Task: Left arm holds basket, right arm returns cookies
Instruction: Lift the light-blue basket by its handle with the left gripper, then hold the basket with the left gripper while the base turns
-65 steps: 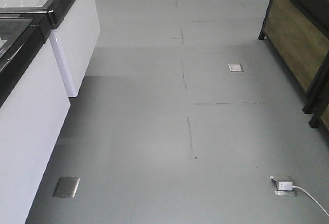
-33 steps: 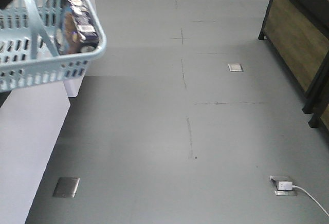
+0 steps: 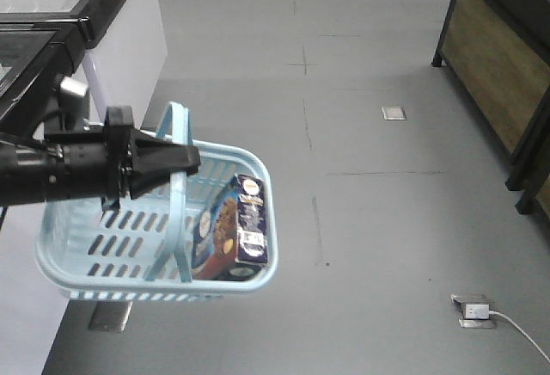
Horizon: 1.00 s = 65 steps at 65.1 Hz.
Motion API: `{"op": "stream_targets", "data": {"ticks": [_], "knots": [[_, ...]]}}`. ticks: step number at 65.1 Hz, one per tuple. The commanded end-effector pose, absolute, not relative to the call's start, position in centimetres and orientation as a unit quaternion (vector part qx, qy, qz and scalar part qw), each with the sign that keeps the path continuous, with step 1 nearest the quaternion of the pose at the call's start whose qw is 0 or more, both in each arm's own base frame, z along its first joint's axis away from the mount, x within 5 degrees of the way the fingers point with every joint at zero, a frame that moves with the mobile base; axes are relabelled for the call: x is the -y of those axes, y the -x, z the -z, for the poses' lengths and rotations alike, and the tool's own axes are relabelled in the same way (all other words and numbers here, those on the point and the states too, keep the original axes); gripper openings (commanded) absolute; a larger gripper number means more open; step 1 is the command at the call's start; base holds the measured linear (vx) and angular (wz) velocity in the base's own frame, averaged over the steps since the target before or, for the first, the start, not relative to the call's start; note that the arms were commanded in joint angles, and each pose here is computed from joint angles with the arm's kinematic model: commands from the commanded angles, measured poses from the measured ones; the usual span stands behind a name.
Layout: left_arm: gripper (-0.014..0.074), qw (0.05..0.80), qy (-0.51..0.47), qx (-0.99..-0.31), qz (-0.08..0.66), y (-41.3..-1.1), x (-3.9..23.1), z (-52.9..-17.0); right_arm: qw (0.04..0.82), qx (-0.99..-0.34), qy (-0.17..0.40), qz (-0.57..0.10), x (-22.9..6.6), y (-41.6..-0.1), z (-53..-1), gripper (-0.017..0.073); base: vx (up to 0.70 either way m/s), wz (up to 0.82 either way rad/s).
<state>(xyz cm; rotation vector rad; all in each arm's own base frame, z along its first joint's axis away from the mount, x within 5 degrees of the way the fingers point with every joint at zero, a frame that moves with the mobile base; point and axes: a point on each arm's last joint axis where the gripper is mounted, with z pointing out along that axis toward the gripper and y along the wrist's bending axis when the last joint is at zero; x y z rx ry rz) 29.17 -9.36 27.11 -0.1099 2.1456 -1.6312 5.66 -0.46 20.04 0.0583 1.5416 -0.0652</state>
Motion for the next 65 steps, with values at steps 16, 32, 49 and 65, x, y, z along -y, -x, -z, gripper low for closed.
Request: {"op": "stream_targets", "data": {"ticks": [16,32,49,65], "knots": [[-0.0004,0.188,-0.012,-0.732,0.654,-25.7,13.9,-28.3,0.740,-0.672,-0.020,0.035,0.4,-5.6,-20.2,-0.0006,0.00,0.00],[-0.0004,0.165,-0.046,-0.736,0.656,-24.1,16.5,-28.5,0.740,-0.672,-0.020,0.035,0.4,-5.6,-20.2,-0.0006,0.00,0.00],[-0.0004,0.151,-0.045,-0.749,0.644,-23.1,18.3,-28.4,0.740,-0.672,-0.020,0.035,0.4,-5.6,-20.2,-0.0006,0.00,0.00],[-0.0004,0.155,-0.044,-0.749,0.642,-22.6,18.5,-28.9,0.740,-0.672,-0.020,0.035,0.4,-5.6,-20.2,-0.0006,0.00,0.00]]}}
